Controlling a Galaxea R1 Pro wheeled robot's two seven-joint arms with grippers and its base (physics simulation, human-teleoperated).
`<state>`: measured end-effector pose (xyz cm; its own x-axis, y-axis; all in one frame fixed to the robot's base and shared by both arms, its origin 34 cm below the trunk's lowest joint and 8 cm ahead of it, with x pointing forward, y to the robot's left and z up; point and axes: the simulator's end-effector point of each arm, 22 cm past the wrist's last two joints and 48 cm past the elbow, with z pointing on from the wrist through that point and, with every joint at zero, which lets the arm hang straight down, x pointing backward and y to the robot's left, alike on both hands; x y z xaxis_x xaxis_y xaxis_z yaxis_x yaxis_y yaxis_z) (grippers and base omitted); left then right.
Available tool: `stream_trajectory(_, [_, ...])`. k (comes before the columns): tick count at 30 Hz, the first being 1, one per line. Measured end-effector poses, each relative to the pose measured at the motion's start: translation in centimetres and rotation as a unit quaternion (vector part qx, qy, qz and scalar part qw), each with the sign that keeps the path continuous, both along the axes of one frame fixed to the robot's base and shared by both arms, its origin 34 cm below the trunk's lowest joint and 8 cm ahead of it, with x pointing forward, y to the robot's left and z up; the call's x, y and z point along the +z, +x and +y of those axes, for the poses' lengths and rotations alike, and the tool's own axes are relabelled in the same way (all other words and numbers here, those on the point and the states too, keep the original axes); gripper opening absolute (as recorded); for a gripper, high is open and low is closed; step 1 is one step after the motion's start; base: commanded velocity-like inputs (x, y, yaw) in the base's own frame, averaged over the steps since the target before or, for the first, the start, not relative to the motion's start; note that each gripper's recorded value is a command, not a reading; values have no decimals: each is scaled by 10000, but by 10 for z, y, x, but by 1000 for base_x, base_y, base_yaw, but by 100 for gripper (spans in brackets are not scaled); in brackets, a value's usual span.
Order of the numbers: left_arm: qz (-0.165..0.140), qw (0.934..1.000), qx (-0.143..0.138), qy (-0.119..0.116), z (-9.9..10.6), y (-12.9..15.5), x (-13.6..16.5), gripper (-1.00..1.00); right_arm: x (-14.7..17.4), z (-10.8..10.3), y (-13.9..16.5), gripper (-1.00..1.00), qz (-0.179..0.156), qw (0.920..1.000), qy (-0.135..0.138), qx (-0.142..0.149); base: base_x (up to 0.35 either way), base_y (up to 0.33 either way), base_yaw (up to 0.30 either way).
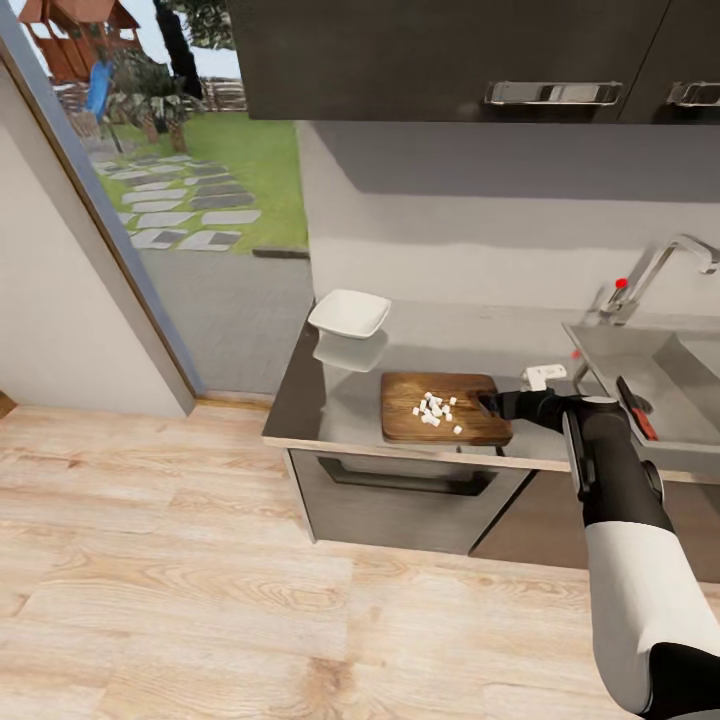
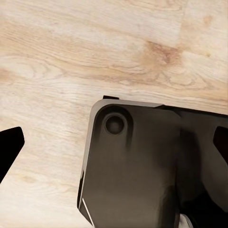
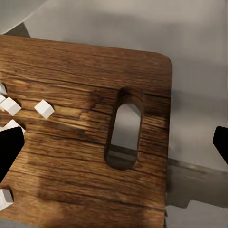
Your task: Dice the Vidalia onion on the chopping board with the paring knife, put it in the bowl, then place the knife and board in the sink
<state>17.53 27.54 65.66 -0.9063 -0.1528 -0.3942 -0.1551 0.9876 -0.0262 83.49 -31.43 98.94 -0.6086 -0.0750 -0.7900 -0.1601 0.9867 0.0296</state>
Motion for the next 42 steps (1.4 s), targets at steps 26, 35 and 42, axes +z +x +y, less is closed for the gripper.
stream_trajectory(26, [70, 10000, 1, 1, 0, -6, -1, 100, 1, -45, -2, 100, -44, 9982, -140, -583, 0, 0, 0])
stream_trajectory(35, [67, 10000, 1, 1, 0, -6, -1, 100, 2, -45, -2, 100, -44, 9982, -141, -585, 186, -1, 0])
stream_trajectory(42, [83, 10000, 4, 4, 1, -7, -1, 100, 1, -45, -2, 100, -44, 9982, -141, -585, 176, -20, 0])
